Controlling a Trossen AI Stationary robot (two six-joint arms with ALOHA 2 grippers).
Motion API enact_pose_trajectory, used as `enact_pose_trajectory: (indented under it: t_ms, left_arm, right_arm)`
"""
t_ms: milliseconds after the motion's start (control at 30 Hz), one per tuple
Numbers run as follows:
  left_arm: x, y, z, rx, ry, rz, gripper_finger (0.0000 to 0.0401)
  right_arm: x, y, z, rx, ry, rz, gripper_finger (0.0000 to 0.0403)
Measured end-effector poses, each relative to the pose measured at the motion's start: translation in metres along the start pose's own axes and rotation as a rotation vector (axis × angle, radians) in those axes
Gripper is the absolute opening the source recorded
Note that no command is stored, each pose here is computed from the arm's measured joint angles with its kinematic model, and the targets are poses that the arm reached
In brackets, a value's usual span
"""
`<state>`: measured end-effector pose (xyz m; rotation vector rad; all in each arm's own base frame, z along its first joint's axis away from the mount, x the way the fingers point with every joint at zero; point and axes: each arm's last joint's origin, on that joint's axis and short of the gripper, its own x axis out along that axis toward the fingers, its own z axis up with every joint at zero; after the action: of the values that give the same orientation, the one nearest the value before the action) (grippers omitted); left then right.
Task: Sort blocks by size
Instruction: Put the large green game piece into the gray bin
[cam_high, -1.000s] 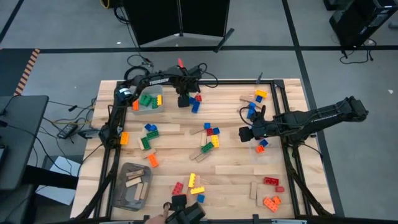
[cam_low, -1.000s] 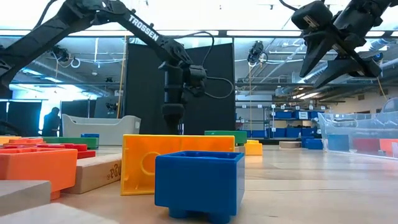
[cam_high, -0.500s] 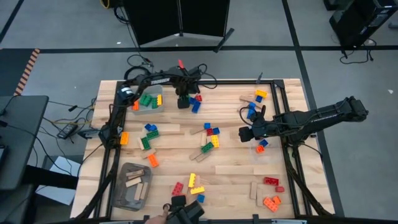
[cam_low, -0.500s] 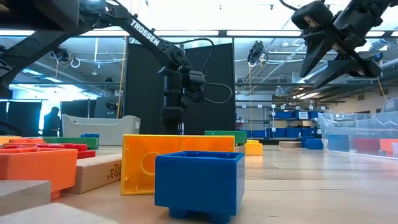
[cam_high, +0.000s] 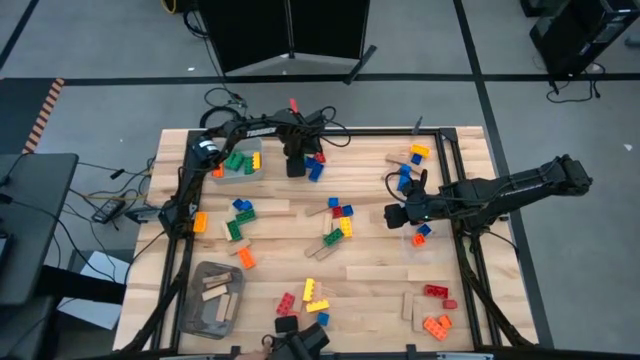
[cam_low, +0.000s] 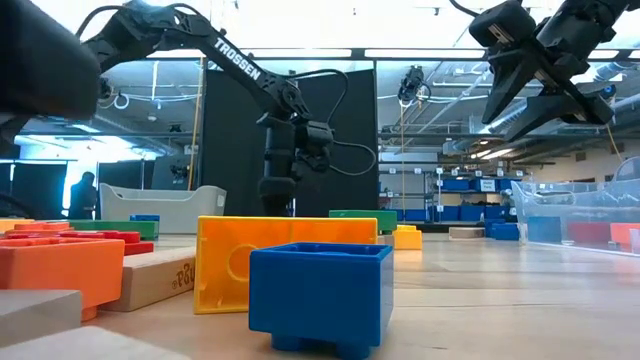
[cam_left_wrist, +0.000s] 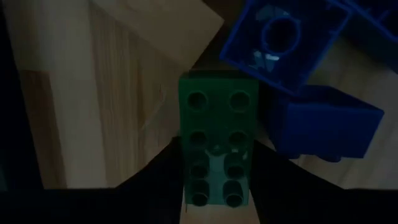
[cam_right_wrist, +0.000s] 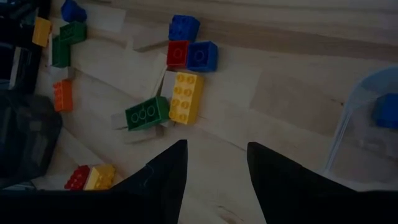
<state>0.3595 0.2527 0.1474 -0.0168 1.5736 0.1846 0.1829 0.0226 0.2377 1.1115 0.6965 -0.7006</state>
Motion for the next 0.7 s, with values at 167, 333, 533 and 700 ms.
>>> enact_pose_trajectory:
  t_ms: [167, 333, 533, 700]
  left_arm:
    - [-0.012, 0.004, 0.003, -0.082, 0.028, 0.017, 0.0145]
    - [-0.046, 0.01, 0.006, -0.164, 0.023, 0.025, 0.0145]
    - [-0.089, 0.01, -0.004, -0.258, -0.014, -0.045, 0.0145]
    - [-0.127, 0.016, -0.037, -0.378, -0.107, -0.076, 0.0145]
  right_arm:
    - [0.0, 0.0, 0.0, -0.024, 0.001, 0.0, 0.0181]
    - [0.0, 0.0, 0.0, -0.046, 0.002, 0.0, 0.0181]
    - [0.0, 0.0, 0.0, -0.084, 0.003, 0.001, 0.0181]
    - [0.0, 0.0, 0.0, -0.124, 0.01, 0.003, 0.0181]
